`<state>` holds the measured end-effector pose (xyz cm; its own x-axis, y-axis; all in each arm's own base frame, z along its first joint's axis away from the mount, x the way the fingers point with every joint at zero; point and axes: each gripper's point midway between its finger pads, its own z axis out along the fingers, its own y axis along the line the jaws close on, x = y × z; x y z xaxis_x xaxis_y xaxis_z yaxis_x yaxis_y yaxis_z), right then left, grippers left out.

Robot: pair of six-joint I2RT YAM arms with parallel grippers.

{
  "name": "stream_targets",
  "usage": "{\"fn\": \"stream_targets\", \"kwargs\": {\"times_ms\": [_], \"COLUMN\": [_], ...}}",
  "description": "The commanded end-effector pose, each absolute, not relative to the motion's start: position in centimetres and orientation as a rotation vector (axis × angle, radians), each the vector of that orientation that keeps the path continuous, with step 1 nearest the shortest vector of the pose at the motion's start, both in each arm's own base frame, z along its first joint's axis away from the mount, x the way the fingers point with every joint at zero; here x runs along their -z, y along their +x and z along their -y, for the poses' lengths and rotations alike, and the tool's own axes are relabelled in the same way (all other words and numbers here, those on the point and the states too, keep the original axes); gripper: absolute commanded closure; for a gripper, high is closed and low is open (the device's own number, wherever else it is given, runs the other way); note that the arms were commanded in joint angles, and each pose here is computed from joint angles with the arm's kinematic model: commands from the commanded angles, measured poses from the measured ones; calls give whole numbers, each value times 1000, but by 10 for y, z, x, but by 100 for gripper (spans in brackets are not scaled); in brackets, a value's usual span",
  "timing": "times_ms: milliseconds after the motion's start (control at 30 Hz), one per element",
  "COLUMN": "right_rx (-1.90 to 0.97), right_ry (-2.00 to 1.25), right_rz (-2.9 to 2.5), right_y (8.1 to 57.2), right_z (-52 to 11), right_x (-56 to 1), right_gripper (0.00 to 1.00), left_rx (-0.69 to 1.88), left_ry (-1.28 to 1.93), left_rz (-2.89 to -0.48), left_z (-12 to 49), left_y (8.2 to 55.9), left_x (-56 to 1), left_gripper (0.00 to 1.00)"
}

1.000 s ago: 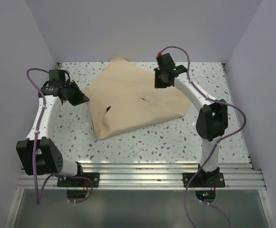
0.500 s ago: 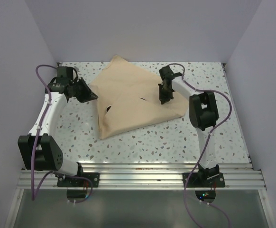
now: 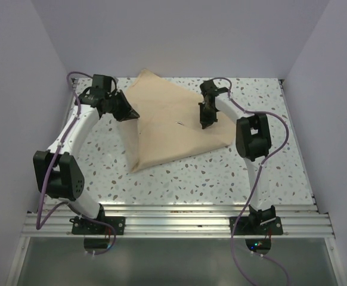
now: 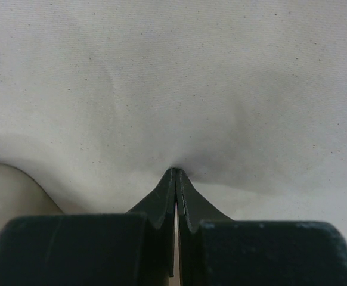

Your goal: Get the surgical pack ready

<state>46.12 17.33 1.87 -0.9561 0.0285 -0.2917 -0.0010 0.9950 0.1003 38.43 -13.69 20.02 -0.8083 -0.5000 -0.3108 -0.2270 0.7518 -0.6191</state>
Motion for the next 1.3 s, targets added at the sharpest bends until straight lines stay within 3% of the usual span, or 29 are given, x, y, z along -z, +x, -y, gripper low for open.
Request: {"fn": "stream_targets", "kwargs": {"times_ms": [0, 300, 1033, 1267], "right_rx": [-93, -79, -116, -193], "right_ry": [-7, -13, -38, -40], "right_rz": [-2951, -2980, -2991, -2843], "right_y": [445, 442, 444, 471], "right_z": [-167, -167, -174, -186], "right_x": [21, 27, 31, -38], "right_gripper": [100, 100, 100, 100], "left_rx": [885, 928, 941, 821], "left_ry": [-481, -398, -257, -291], "left_rz": [-2379, -2399, -2573, -2551], "left_z": [161, 204, 269, 250], "left_y": [411, 430, 448, 442], "left_x": [-235, -235, -169, -178], "left_gripper": [100, 100, 100, 100]}}
